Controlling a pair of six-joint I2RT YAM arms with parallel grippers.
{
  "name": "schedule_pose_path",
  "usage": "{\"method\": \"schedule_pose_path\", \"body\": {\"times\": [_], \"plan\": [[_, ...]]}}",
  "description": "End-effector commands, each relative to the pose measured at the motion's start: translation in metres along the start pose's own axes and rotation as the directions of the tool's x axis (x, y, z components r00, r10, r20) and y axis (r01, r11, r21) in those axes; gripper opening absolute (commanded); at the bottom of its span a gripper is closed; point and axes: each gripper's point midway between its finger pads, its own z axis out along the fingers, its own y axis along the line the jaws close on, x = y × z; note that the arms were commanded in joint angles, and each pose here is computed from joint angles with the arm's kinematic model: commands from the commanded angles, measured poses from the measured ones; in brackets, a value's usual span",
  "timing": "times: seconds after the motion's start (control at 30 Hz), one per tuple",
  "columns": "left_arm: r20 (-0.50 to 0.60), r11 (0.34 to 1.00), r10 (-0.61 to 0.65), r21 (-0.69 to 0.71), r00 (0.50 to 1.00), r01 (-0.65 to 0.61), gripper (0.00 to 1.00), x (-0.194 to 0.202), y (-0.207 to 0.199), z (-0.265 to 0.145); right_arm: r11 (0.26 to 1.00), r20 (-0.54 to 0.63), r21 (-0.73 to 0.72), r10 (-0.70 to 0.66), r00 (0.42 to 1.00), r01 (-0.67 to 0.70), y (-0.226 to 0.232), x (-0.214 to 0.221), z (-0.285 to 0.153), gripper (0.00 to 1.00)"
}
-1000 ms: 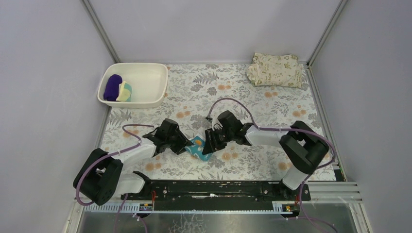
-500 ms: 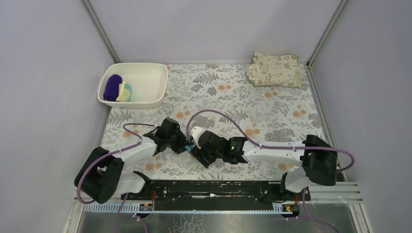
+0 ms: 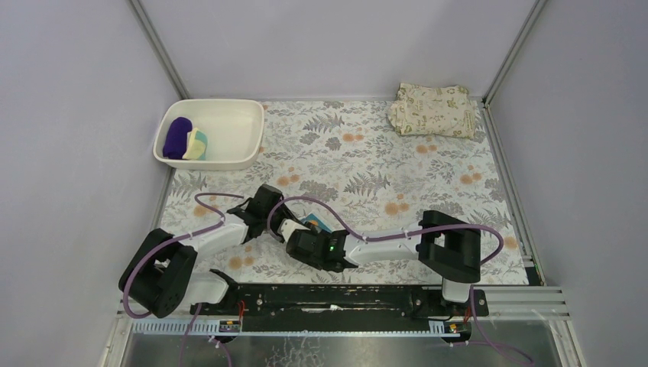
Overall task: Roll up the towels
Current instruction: Roll the towel at the center of the board.
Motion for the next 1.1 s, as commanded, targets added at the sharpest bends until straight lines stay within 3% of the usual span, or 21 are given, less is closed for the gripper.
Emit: {"method": "schedule_pose_path", "body": {"times": [0.0, 0.17, 0.3, 0.4, 0.7, 1.07], "plan": [[-0.002, 0.986, 0.024, -0.167, 1.000, -0.024, 0.39, 0.004, 0.045, 0.005, 1.000, -0.088, -0.008, -0.008, 0.996, 0.008, 0.008, 0.026, 0.010, 0.60], [0.001, 0.988, 0.027, -0.155, 1.000, -0.026, 0.45, 0.003, 0.040, 0.004, 0.994, -0.107, -0.105, 0.013, 0.994, -0.024, 0.024, 0.041, 0.011, 0.43], [0.029, 0.991, 0.042, -0.131, 0.999, -0.038, 0.54, -0.004, 0.030, -0.004, 0.957, -0.111, -0.265, 0.091, 0.990, -0.118, 0.038, 0.039, 0.007, 0.25], [0.068, 0.996, 0.048, -0.084, 0.996, -0.043, 0.62, -0.012, 0.017, -0.015, 0.901, -0.128, -0.382, 0.170, 0.977, -0.207, 0.043, 0.038, 0.003, 0.22], [0.115, 0.999, -0.014, 0.050, 0.993, 0.008, 0.79, -0.016, 0.008, -0.046, 0.634, -0.272, -0.618, 0.382, 0.883, -0.464, 0.050, 0.027, -0.001, 0.18], [0.020, 0.989, -0.067, 0.132, 0.998, 0.064, 0.80, 0.008, 0.015, -0.047, 0.257, -0.471, -0.685, 0.558, 0.683, -0.682, 0.043, 0.019, 0.001, 0.18]]}}
